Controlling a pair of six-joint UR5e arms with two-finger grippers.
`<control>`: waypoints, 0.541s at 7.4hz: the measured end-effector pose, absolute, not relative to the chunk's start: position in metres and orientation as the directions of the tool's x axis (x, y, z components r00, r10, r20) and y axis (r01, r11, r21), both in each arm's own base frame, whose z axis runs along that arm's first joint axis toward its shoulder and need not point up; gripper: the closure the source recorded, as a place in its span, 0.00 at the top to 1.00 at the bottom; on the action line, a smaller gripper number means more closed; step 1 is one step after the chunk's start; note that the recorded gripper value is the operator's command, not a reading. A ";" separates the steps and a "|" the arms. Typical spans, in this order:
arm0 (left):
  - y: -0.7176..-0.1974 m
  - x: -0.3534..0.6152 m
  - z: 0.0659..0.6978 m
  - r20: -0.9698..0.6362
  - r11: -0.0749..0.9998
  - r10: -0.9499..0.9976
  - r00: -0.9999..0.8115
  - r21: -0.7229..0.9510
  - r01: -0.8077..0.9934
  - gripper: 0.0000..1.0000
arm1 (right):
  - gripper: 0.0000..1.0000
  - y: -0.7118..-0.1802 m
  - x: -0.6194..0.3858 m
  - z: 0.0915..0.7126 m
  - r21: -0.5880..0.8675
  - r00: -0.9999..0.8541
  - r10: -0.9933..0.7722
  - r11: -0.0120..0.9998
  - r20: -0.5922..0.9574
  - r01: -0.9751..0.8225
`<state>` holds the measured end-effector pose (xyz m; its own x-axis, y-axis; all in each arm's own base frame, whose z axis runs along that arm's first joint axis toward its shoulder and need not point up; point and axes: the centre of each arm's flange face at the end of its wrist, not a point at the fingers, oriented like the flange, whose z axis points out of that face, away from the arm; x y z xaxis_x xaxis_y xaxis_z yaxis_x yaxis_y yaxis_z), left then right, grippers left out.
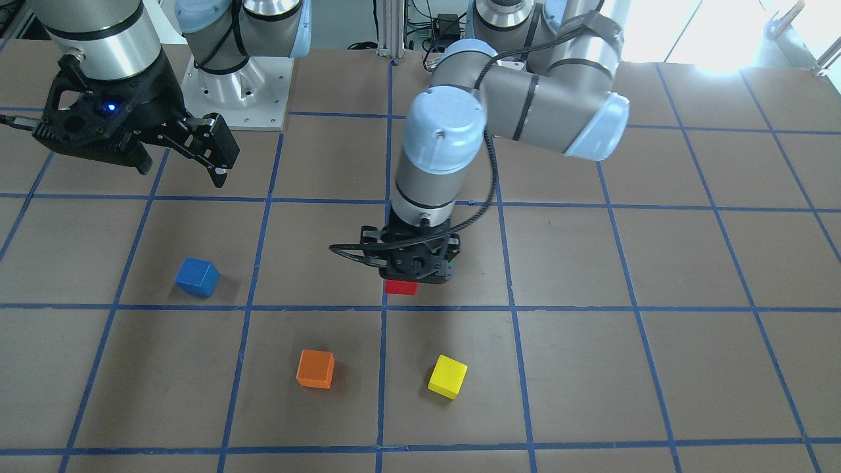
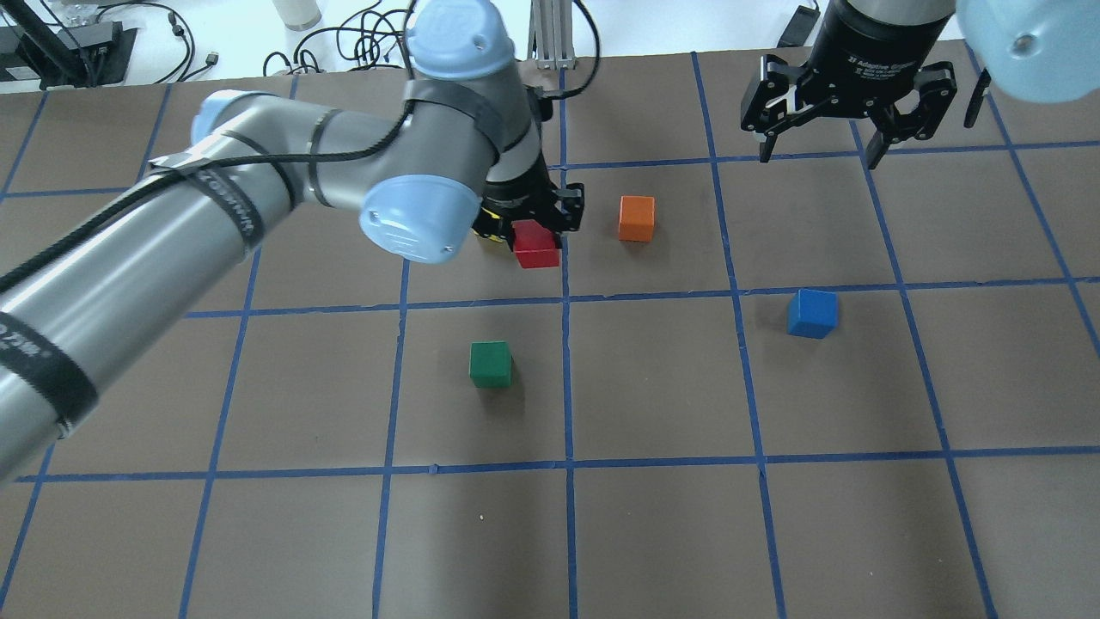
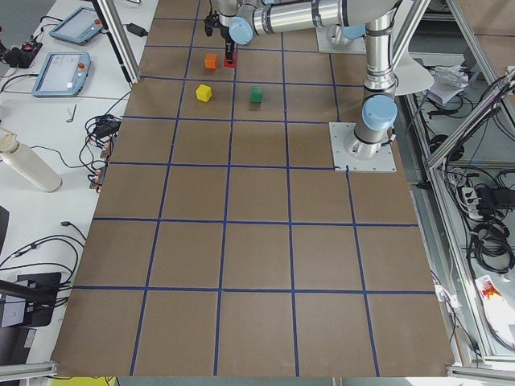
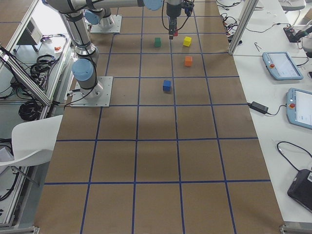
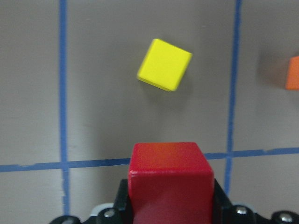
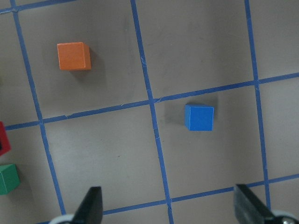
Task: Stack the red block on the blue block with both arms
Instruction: 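Carry the red cube with the left gripper toward the table center, then set the red cube down near the orange cube and open the left gripper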
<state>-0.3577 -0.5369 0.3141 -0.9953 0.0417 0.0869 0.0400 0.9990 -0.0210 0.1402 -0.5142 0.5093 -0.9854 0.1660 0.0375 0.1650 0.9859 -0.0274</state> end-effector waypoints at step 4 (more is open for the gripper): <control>-0.515 -0.411 0.221 -0.021 0.996 0.042 -0.999 0.082 0.041 0.27 | 1.00 -0.514 0.140 0.509 -0.026 -0.985 0.166 0.986 0.037 0.165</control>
<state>-0.4108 -0.5151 0.2210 -0.9989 0.0425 -0.0214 0.0406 0.9958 0.0821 0.1405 -0.5140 0.5090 -0.9855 0.1658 0.0371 0.1649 0.9860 -0.0264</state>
